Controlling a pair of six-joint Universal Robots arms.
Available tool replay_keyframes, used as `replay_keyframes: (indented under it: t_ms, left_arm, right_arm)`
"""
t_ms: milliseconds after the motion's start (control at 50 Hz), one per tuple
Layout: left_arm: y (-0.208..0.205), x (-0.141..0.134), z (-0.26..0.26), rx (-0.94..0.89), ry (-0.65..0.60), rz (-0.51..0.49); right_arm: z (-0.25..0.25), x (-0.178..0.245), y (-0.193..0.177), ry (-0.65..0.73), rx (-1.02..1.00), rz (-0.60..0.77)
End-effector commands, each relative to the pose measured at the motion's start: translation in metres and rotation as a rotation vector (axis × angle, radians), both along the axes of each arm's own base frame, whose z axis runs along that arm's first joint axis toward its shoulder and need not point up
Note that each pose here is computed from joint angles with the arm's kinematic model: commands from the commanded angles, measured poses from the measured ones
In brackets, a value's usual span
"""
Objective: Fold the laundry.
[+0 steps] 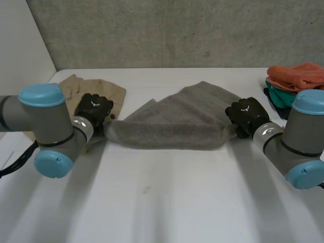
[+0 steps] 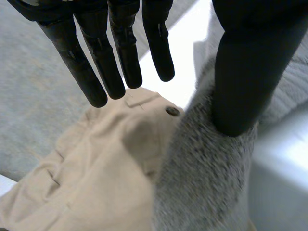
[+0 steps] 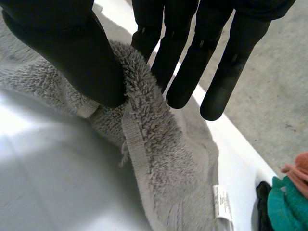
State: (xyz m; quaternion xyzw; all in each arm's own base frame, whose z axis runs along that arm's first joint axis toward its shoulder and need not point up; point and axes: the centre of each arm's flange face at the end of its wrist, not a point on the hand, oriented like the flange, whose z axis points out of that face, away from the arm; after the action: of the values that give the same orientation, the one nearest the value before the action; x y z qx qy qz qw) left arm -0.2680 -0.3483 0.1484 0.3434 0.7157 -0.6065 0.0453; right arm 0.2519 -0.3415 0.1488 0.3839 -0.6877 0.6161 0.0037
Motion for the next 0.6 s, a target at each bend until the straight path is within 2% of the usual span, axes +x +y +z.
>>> replay_keyframes:
  t_ms: [20,140,220,320,440,520,600]
  left_arm:
    - [-0.003,-0.001,-0.021,0.057,-0.099,-0.031]
    - [0.000,0.002,0.019,0.013,-0.051,-0.012]
    - [0.021,0.001,0.067,-0.031,0.080,-0.029]
    - [0.061,0.009,0.155,-0.161,0.293,-0.072]
    - [0.093,0.023,0.225,-0.289,0.419,-0.097]
    - [0.085,0.027,0.232,-0.286,0.410,-0.072]
    - [0.059,0.025,0.212,-0.211,0.380,-0.037]
  right_arm:
    - [0.004,0.001,-0.004,-0.023,-0.020,-0.017]
    - [0.012,0.000,0.000,-0.022,-0.033,-0.034]
    - [0.049,-0.001,0.005,-0.033,-0.110,-0.040]
    - [0.119,-0.010,0.023,-0.060,-0.225,-0.042]
    - [0.192,-0.016,0.044,-0.122,-0.341,-0.024]
    - [0.210,-0.014,0.045,-0.142,-0.348,-0.011]
    - [0.202,-0.004,0.035,-0.134,-0.313,-0.001]
